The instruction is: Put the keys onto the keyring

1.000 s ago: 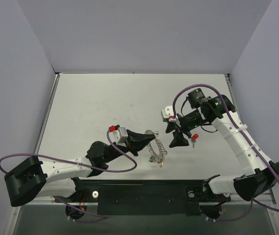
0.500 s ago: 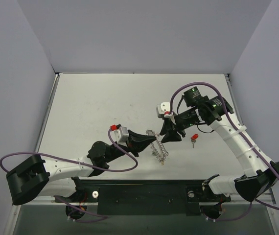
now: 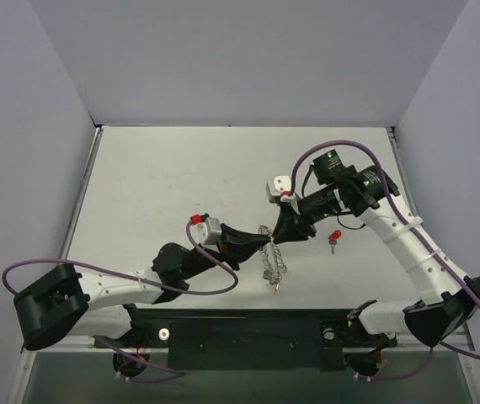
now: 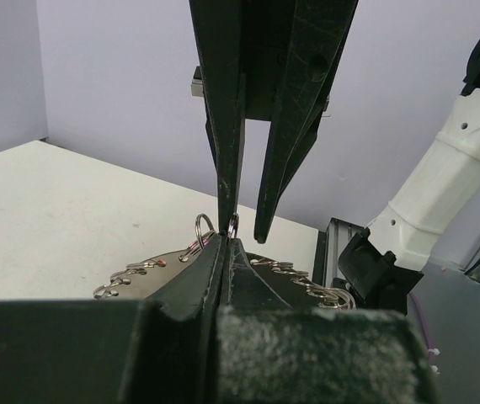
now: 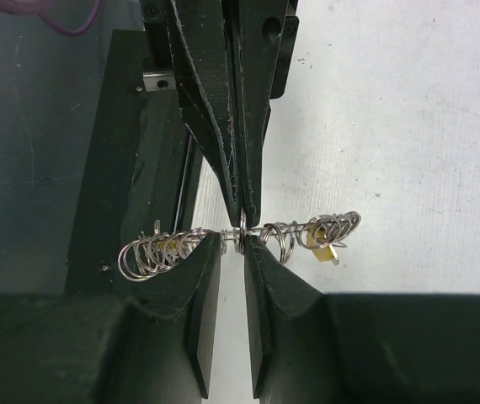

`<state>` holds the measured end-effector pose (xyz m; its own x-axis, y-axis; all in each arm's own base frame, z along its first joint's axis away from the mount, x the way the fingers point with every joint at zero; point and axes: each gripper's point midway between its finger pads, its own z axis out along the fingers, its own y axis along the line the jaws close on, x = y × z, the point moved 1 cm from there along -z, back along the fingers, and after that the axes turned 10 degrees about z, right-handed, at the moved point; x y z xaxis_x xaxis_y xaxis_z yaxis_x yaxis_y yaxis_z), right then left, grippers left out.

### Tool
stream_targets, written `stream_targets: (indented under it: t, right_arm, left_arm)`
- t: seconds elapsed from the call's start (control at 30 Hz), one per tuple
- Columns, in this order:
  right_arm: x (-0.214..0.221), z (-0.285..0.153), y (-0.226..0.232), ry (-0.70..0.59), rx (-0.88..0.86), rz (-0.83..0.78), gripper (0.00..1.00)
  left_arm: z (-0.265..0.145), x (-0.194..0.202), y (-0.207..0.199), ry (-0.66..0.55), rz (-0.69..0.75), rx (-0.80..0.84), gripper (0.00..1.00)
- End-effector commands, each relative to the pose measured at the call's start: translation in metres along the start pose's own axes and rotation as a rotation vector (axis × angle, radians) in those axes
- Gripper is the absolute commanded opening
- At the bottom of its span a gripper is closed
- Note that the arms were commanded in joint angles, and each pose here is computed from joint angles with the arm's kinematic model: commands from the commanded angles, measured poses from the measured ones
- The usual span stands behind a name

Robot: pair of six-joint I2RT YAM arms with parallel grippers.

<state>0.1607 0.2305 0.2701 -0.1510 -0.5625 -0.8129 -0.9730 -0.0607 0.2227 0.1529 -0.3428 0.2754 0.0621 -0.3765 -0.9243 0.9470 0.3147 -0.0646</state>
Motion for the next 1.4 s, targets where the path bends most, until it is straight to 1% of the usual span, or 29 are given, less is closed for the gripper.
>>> stream_targets:
  t: [0.0, 0.07, 0.13, 0.17, 0.63, 0.83, 1.13, 1.17, 1.2, 1.23, 1.27, 1.3, 1.37]
  right_arm:
    - [0.003, 0.007, 0.009, -0.006, -0.055, 0.026, 0.12]
    - [0.004, 0.008, 0.009, -0.004, -0.057, 0.026, 0.09]
    - [0.006, 0.008, 0.010, 0.003, -0.056, 0.023, 0.02]
    - [0.007, 0.009, 0.010, 0.007, -0.058, 0.024, 0.00]
    - [0.005, 0.003, 0.003, 0.036, 0.001, 0.056, 0.00]
    - [0.006, 0.006, -0.002, 0.050, 0.003, 0.100, 0.00]
    - [0.004, 0.009, -0.001, 0.040, -0.018, 0.124, 0.00]
    - [0.004, 0.010, -0.001, 0.036, -0.025, 0.127, 0.12]
    - [0.003, 0.009, 0.001, 0.027, -0.034, 0.132, 0.20]
    - [0.003, 0.009, 0.002, 0.022, -0.039, 0.132, 0.34]
    - [0.001, 0.007, 0.003, 0.014, -0.038, 0.131, 0.39]
    - [0.001, 0.006, 0.003, 0.011, -0.034, 0.129, 0.41]
    - [0.001, 0.003, 0.004, 0.004, -0.027, 0.125, 0.42]
  left_arm:
    - [0.005, -0.037, -0.002, -0.143, 0.010, 0.011, 0.00]
    - [0.004, -0.037, -0.001, -0.146, 0.007, 0.004, 0.00]
    - [0.004, -0.038, -0.001, -0.148, 0.006, 0.001, 0.00]
    - [0.004, -0.038, -0.001, -0.148, 0.007, 0.001, 0.00]
    - [0.004, -0.033, -0.003, -0.132, -0.025, 0.014, 0.00]
    - [0.003, -0.030, -0.004, -0.121, -0.033, 0.016, 0.00]
    - [0.002, -0.031, -0.005, -0.121, -0.040, 0.018, 0.00]
    - [0.001, -0.031, -0.005, -0.121, -0.043, 0.017, 0.00]
    - [0.000, -0.032, -0.004, -0.129, -0.044, 0.014, 0.00]
    - [-0.001, -0.031, -0.005, -0.126, -0.043, 0.014, 0.00]
    - [-0.002, -0.033, -0.004, -0.134, -0.044, 0.013, 0.00]
    - [-0.003, -0.032, -0.005, -0.134, -0.047, 0.013, 0.00]
    - [-0.005, -0.032, -0.006, -0.132, -0.044, 0.021, 0.00]
